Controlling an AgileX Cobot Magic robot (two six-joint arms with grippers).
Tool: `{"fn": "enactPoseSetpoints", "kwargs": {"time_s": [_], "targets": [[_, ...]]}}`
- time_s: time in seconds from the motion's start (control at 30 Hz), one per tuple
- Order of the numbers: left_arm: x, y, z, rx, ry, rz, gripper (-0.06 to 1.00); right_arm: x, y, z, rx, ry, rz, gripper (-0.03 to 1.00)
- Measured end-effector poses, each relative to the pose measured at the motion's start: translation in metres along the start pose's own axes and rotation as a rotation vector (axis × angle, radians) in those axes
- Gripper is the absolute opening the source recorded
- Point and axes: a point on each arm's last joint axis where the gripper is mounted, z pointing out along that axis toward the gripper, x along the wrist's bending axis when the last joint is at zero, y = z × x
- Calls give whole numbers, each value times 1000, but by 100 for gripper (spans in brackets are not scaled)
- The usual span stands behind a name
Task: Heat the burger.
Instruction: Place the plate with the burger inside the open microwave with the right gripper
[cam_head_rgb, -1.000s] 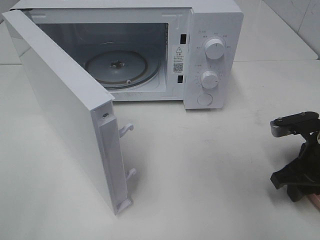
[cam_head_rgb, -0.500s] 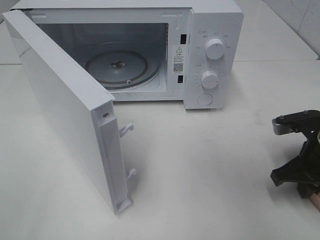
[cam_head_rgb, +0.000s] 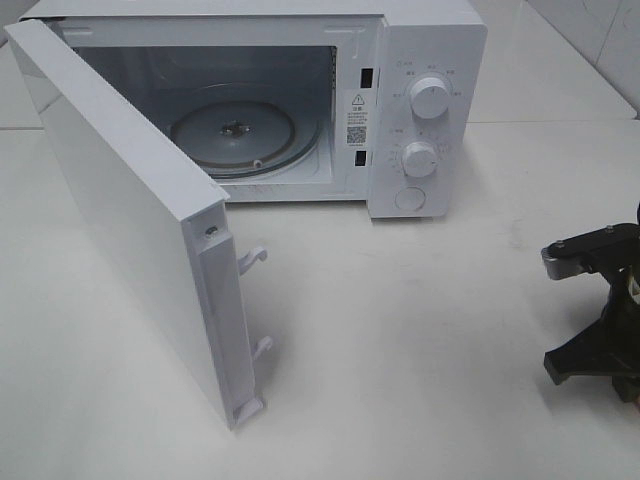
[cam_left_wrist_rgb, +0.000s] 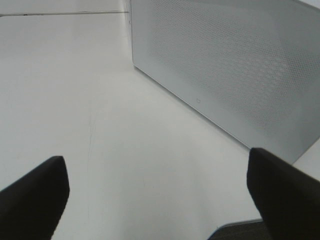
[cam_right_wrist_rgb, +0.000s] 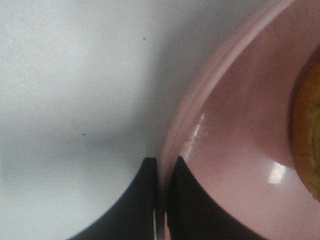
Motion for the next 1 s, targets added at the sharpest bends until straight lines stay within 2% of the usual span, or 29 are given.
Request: {"fn": "enactPoseSetpoints", "kwargs": {"time_s": [0.07, 0.3, 0.6, 1.0], "targets": [[0, 0, 0, 0, 0, 0, 88, 3, -1, -2, 0, -44, -14, 3], [0, 0, 0, 0, 0, 0, 88, 10, -5, -6, 6, -110, -31, 3], [0, 0, 0, 0, 0, 0, 88, 16, -15, -28, -43, -204, -90, 3], [0, 0, 0, 0, 0, 0, 88, 6, -24, -51, -79, -228, -70, 3]]}}
